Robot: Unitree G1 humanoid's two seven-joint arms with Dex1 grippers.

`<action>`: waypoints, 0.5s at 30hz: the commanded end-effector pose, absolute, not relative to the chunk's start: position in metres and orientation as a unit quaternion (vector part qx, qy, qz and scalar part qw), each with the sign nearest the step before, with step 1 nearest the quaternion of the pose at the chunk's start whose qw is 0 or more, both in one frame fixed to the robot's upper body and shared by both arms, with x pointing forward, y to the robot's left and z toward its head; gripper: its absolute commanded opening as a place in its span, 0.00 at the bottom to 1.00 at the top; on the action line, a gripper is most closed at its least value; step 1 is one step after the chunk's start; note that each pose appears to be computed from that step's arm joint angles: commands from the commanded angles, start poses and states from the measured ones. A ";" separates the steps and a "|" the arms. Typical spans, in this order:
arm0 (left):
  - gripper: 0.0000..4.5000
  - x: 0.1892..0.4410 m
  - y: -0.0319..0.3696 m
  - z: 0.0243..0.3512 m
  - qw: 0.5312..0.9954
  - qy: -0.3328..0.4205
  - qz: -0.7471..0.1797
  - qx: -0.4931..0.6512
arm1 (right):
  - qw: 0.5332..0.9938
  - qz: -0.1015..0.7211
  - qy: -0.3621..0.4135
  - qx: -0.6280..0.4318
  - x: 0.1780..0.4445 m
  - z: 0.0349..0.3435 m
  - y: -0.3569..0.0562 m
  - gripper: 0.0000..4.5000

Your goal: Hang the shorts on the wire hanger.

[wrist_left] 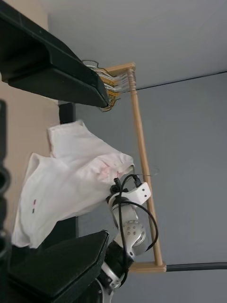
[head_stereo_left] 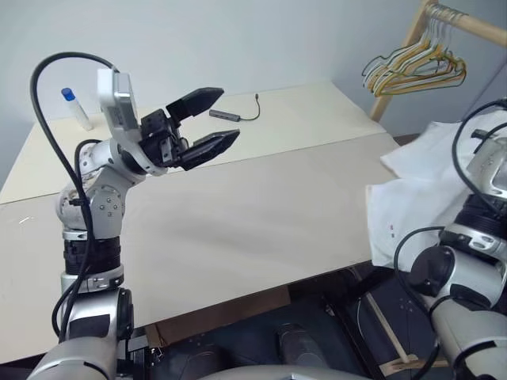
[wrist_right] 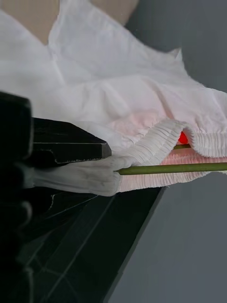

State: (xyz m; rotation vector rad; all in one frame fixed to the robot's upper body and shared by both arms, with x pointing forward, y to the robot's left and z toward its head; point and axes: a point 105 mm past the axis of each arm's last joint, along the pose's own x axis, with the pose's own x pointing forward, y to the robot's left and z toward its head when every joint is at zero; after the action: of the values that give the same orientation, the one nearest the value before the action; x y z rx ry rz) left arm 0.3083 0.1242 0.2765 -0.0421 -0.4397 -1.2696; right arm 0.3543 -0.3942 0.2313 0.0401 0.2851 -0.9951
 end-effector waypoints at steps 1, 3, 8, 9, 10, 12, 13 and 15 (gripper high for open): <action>1.00 0.305 0.121 0.278 0.785 -0.200 -0.586 0.005 | 0.869 -0.483 0.094 0.043 0.358 0.259 -0.411 0.02; 1.00 0.304 0.120 0.276 0.785 -0.197 -0.587 0.006 | 0.870 -0.480 0.094 0.065 0.361 0.263 -0.417 0.02; 1.00 0.301 0.117 0.273 0.782 -0.197 -0.592 0.008 | 0.866 -0.482 0.102 0.092 0.365 0.269 -0.428 0.02; 1.00 0.301 0.117 0.273 0.781 -0.197 -0.592 0.008 | 0.863 -0.483 0.104 0.102 0.364 0.270 -0.430 0.02; 1.00 0.301 0.116 0.272 0.782 -0.197 -0.592 0.008 | 0.862 -0.486 0.102 0.105 0.364 0.271 -0.432 0.02; 1.00 0.301 0.115 0.271 0.783 -0.195 -0.591 0.009 | 0.855 -0.497 0.106 0.107 0.362 0.270 -0.437 0.02; 1.00 0.302 0.115 0.270 0.784 -0.193 -0.590 0.011 | 0.853 -0.498 0.106 0.111 0.361 0.270 -0.438 0.02; 1.00 0.302 0.114 0.269 0.784 -0.192 -0.590 0.012 | 0.846 -0.503 0.116 0.134 0.359 0.263 -0.442 0.02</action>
State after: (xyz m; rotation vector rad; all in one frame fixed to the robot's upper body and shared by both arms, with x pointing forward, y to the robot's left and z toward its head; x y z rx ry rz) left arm 0.3046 0.1162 0.2647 -0.0013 -0.3927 -1.2746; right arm 0.3622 -0.4351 0.2422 0.2471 0.3282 -1.0354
